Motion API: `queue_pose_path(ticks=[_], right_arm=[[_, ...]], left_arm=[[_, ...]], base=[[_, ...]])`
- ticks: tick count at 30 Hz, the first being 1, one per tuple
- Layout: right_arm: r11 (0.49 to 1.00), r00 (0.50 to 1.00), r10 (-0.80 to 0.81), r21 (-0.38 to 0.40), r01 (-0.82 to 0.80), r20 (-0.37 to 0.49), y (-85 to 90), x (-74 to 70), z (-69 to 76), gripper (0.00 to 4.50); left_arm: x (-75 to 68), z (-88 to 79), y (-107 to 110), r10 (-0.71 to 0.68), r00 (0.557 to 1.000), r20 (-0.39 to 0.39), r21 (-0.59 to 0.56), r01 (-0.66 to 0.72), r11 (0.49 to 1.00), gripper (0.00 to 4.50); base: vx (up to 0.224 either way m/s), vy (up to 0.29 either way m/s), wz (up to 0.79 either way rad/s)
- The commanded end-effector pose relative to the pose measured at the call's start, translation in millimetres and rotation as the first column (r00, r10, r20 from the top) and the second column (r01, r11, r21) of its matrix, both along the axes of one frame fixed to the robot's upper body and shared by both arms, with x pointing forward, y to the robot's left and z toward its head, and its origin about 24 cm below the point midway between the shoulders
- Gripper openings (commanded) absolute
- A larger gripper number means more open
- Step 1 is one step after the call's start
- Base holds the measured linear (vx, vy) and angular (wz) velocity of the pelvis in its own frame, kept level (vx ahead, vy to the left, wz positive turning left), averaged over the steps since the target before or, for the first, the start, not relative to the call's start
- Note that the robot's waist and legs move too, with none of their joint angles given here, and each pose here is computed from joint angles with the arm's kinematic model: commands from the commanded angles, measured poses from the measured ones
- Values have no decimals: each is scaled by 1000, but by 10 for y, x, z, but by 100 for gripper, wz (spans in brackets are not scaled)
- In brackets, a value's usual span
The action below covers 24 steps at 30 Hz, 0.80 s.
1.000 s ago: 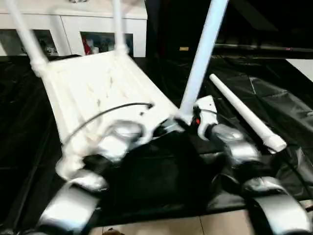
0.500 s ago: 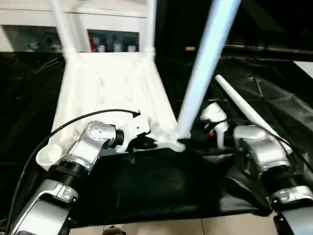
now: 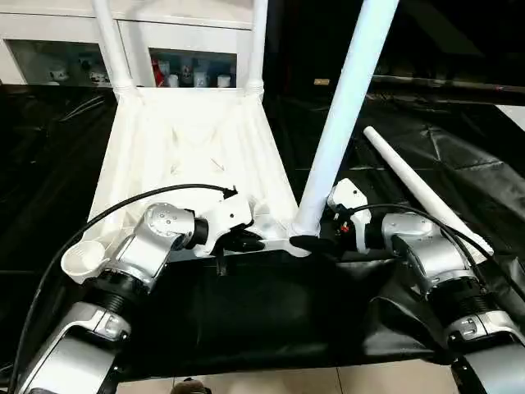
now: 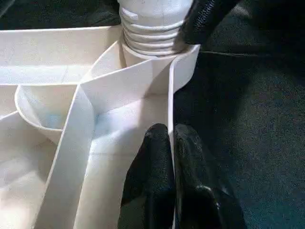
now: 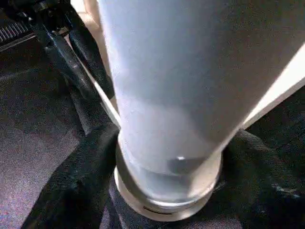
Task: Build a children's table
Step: Rotate leg to tighten
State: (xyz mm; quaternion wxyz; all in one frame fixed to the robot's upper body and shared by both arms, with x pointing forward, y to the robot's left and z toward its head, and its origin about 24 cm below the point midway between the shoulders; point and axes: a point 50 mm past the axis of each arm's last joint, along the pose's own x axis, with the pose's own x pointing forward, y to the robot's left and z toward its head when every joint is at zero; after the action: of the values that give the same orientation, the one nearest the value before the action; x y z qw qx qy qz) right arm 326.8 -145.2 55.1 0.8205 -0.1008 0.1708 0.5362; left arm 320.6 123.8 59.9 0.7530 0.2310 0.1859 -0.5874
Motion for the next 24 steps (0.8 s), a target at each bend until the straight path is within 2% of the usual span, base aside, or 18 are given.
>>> queue_pose_path(ticks=[1,7,9,11,13,15,16,17,19,20,21,22,24], right_arm=[[1000,1000,21,-7,-21,-8,26,-9,-13,294],[1000,1000,-6,-3,6,-19,7,-16,-50,276],[997,997,-71,3,71,-28,-5,-10,-102,274],[983,982,-186,-10,186,-40,-27,22,-179,274],[958,957,-286,-26,285,-52,-25,44,-258,274],[904,902,-427,-23,427,-69,2,86,-328,274],[844,841,-535,-18,536,-81,22,129,-359,274],[749,744,-661,-23,662,-93,40,180,-393,274],[749,744,-661,-23,662,-93,40,180,-393,273],[665,658,-745,-31,747,-111,108,223,-419,273],[644,638,-762,-33,764,-110,130,235,-419,273],[617,611,-784,-30,787,-109,215,272,-394,273],[619,614,-783,-23,785,-97,265,291,-368,273]], left_arm=[[-31,13,-102,-35,999,1,-47,35,998,0],[-53,-8,-92,-43,999,-15,-42,43,998,0],[-53,-22,-106,-32,999,-21,-44,31,999,0],[-17,-36,-131,31,999,-26,-43,-33,999,0],[75,-46,-165,151,989,-10,-42,-151,988,0],[183,-49,-224,294,956,0,-51,-293,955,0],[240,-54,-280,386,922,-12,-61,-386,920,0],[275,-56,-372,452,891,-35,-75,-453,888,0],[275,-56,-372,452,891,-35,-75,-453,888,0],[289,-38,-556,471,881,-40,-96,-473,876,0],[286,-36,-611,468,883,-38,-98,-470,877,0],[268,-25,-771,442,897,-12,-98,-441,892,0],[258,-22,-831,418,908,16,-92,-415,905,0]], base=[[0,0,0],[0,0,0],[0,0,0],[0,0,0],[0,0,0],[0,0,0],[0,0,0],[0,0,0],[0,0,0],[0,0,0],[0,0,0],[0,0,0],[0,0,0]])
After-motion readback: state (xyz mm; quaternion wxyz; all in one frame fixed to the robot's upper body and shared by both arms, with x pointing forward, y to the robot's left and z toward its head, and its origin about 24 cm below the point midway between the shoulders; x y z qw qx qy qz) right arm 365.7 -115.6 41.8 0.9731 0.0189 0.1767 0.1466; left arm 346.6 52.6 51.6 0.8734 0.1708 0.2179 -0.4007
